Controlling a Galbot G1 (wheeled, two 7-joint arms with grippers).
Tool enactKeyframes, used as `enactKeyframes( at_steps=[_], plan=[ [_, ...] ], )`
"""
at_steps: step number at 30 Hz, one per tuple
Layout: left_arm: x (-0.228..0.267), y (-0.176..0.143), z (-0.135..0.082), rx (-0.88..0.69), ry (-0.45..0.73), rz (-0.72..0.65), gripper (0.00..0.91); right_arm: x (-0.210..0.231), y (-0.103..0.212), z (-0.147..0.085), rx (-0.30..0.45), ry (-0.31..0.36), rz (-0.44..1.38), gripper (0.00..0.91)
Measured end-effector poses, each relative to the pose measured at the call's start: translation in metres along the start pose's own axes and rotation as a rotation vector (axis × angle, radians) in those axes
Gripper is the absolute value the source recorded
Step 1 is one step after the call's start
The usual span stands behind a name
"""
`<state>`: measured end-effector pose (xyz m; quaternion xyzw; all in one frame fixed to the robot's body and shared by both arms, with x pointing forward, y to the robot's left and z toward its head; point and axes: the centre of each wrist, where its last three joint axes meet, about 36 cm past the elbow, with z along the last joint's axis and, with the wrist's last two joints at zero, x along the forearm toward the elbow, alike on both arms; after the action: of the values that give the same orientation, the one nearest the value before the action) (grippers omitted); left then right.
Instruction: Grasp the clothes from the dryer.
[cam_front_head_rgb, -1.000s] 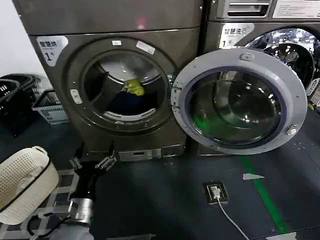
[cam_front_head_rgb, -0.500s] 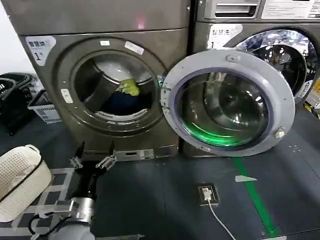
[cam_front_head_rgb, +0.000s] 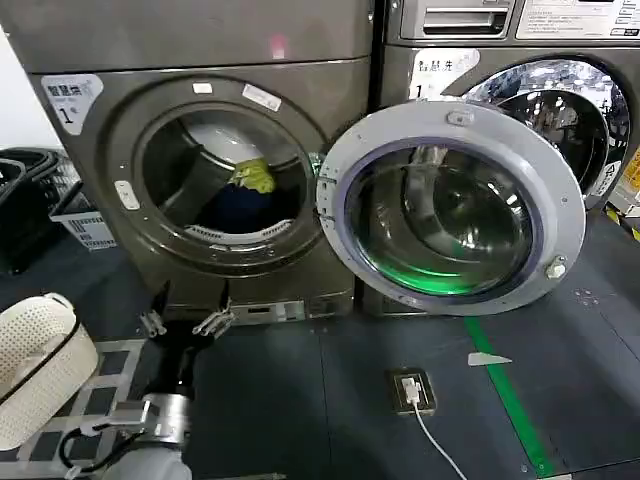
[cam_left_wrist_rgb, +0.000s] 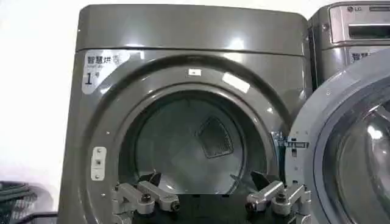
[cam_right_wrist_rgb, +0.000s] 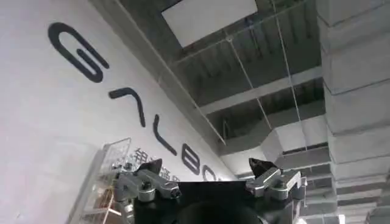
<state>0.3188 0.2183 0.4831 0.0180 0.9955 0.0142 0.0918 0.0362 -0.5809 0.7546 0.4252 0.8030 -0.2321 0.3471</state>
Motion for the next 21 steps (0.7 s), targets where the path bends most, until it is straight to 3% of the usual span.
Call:
enactKeyframes(
  at_steps=[21],
  plan=[
    [-0.0012, 0.0001, 0.0003, 0.006, -0.003, -0.006, 0.907, 0.0002, 0.0009, -0.0035, 0.001, -0.015, -0.011, 0.907]
  ],
)
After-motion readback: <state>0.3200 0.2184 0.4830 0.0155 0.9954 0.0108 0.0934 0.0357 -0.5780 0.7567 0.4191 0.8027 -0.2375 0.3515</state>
